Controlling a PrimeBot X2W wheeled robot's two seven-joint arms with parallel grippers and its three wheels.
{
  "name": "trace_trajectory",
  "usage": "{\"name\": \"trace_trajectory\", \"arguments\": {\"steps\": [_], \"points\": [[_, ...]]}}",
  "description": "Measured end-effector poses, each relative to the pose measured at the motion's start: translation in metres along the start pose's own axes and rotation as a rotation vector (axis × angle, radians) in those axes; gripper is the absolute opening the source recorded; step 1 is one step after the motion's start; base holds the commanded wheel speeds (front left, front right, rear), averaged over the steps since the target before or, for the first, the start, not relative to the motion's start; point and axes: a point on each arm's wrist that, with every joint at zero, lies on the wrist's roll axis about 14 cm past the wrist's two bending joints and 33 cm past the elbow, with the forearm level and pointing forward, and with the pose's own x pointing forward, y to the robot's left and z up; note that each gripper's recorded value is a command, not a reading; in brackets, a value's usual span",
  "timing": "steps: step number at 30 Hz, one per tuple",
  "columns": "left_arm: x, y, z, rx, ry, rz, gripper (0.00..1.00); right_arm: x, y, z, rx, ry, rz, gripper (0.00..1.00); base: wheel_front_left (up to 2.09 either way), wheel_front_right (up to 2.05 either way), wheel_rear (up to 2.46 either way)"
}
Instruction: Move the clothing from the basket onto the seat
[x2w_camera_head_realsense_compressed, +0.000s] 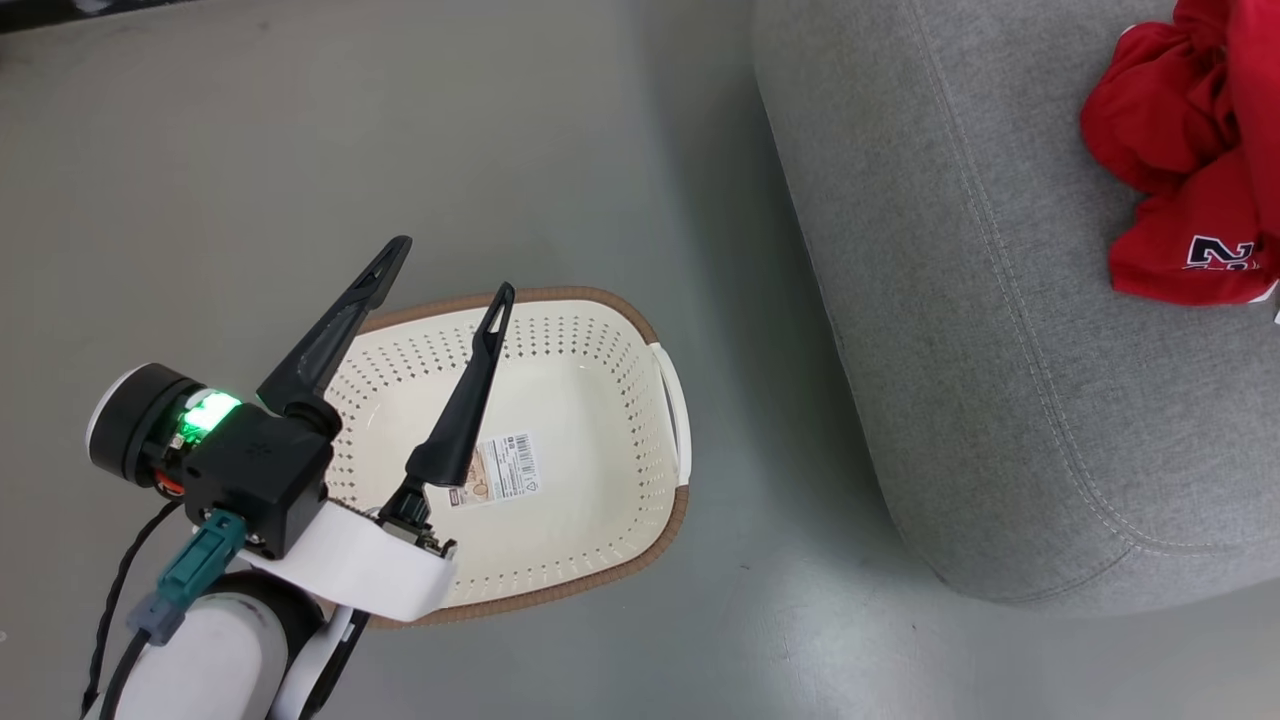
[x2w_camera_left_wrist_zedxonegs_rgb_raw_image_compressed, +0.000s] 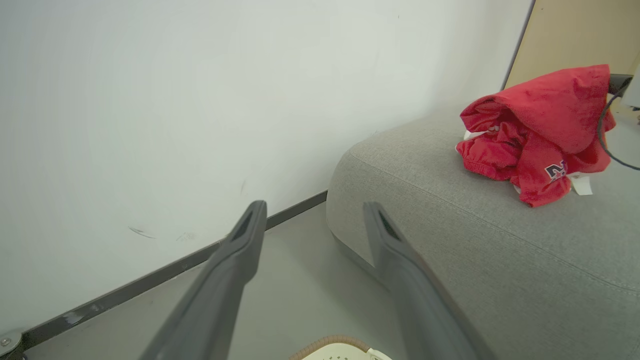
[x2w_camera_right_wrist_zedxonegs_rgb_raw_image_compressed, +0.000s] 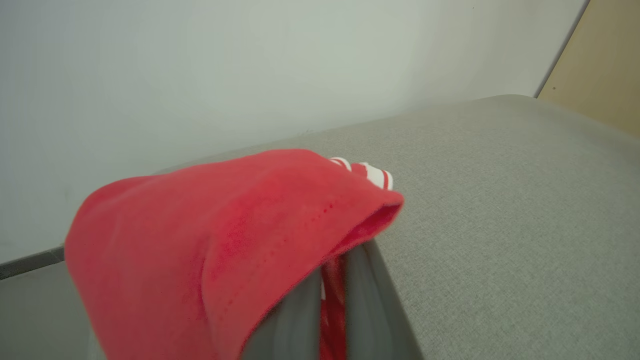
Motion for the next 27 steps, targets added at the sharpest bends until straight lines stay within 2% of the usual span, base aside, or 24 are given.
{"name": "trace_trajectory", "arguments": {"steps": [5,11,15,16,17,20,21,22,23,27], "points": [[0.003,0.0,-0.008,-0.004,0.015,-0.012,1.0,-0.001,-0.003,-0.022,-0.013,0.062,-0.012,0.0,0.0,0.0,0.0],[0.01,0.002,-0.011,-0.009,0.012,-0.015,1.0,-0.004,0.014,-0.049,-0.026,0.151,0.021,0.0,0.0,0.0,0.0],[0.012,0.001,-0.012,-0.013,0.011,-0.018,1.0,-0.001,0.019,-0.046,-0.048,0.156,0.038,0.0,0.0,0.0,0.0],[0.012,0.001,-0.012,-0.014,0.011,-0.019,1.0,-0.002,0.019,-0.047,-0.055,0.161,0.041,0.1,0.0,0.0,0.0],[0.013,0.0,-0.012,-0.015,0.009,-0.02,1.0,-0.003,0.018,-0.048,-0.06,0.166,0.041,0.28,0.0,0.0,0.0],[0.014,-0.002,-0.011,-0.02,0.001,-0.026,1.0,-0.004,0.015,-0.048,-0.069,0.171,0.039,0.46,0.0,0.0,0.0],[0.015,-0.003,-0.012,-0.021,0.001,-0.027,1.0,-0.005,0.014,-0.048,-0.075,0.172,0.039,0.59,0.0,0.0,0.0],[0.015,-0.003,-0.012,-0.022,0.001,-0.029,1.0,-0.006,0.013,-0.048,-0.081,0.173,0.041,0.88,0.0,0.0,0.0],[0.016,-0.004,-0.012,-0.023,0.0,-0.031,1.0,-0.006,0.013,-0.048,-0.084,0.174,0.042,1.0,0.0,0.0,0.0],[0.018,-0.007,-0.01,-0.028,-0.014,-0.038,1.0,-0.01,0.007,-0.047,-0.074,0.175,0.032,1.0,0.0,0.0,0.0]]}}
